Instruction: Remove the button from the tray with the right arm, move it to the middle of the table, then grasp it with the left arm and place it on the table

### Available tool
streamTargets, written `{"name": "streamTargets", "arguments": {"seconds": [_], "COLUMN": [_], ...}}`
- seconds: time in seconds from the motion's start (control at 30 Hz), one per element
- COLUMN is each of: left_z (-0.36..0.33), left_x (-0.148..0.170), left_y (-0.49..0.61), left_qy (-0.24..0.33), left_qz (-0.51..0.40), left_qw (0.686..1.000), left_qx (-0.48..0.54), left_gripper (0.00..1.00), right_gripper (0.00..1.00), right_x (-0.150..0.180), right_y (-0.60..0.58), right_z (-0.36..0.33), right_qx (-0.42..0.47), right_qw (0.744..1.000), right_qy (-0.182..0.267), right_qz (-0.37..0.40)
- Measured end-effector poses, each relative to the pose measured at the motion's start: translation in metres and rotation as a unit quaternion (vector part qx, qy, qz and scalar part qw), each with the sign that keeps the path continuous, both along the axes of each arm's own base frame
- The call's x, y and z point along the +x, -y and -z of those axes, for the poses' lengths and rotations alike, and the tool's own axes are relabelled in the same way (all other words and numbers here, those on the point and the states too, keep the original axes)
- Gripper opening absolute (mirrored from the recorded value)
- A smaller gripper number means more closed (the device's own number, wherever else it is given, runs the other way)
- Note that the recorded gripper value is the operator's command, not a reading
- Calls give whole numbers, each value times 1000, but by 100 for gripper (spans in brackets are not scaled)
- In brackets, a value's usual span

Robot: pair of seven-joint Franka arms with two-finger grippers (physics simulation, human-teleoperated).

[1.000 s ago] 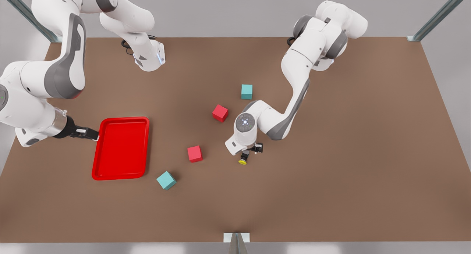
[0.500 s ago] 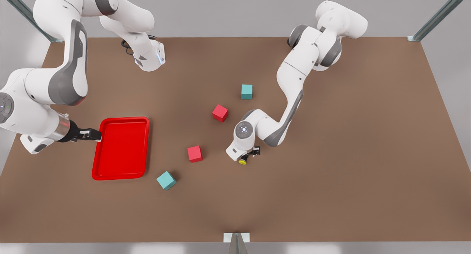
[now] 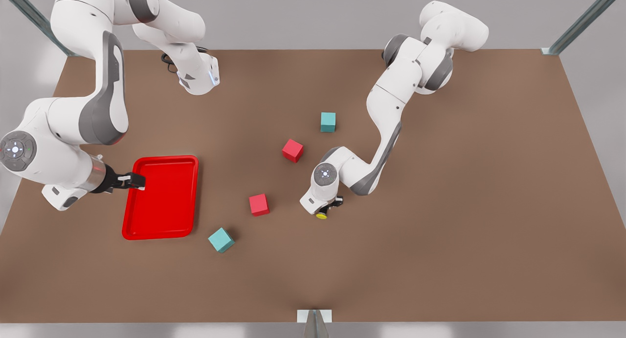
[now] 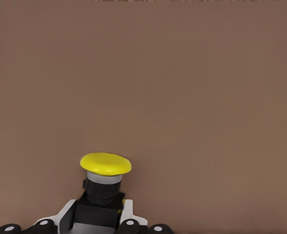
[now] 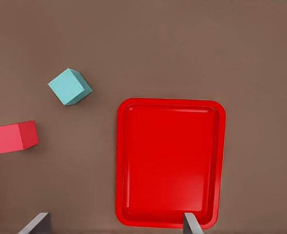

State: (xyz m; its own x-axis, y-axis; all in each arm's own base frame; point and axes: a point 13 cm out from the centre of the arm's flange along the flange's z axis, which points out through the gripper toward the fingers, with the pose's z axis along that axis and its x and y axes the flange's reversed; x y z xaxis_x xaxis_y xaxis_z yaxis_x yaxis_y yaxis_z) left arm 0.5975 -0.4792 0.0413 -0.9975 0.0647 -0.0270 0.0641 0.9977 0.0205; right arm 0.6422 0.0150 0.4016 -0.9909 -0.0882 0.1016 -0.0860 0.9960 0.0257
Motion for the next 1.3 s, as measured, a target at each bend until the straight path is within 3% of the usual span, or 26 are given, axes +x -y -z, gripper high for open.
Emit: {"name": "streamTargets", "arguments": {"seconds": [0.33,0.47,0.6,0.8,1.0,1.13,1.3], "left_z": [-46,-91,-98,-91,-56,-69,-42], "left_x": [46,83,97,95,88,103,91], "left_y": [-73,-135,-171,-179,-183,-201,-220], "left_qy": [-13,-14,-9,86,190,254,339], "left_qz": [-34,-89,-134,-174,-221,-309,-354], "left_qw": [999,996,991,968,921,880,814], "left_qx": [17,3,24,158,258,256,312], "left_gripper": [39,39,39,38,38,38,37], "right_gripper": [100,100,100,100,100,100,100], "right_x": [2,2,3,3,3,3,3], "right_y": [-1,0,1,1,0,0,-2], "right_z": [1,1,1,1,1,0,3], "right_qx": [2,2,2,2,2,2,1], "right_qw": [1000,1000,1000,1000,1000,1000,1000], "right_qy": [2,3,4,4,4,5,2], "right_qz": [-3,-3,-3,-4,-5,-5,-6]}}
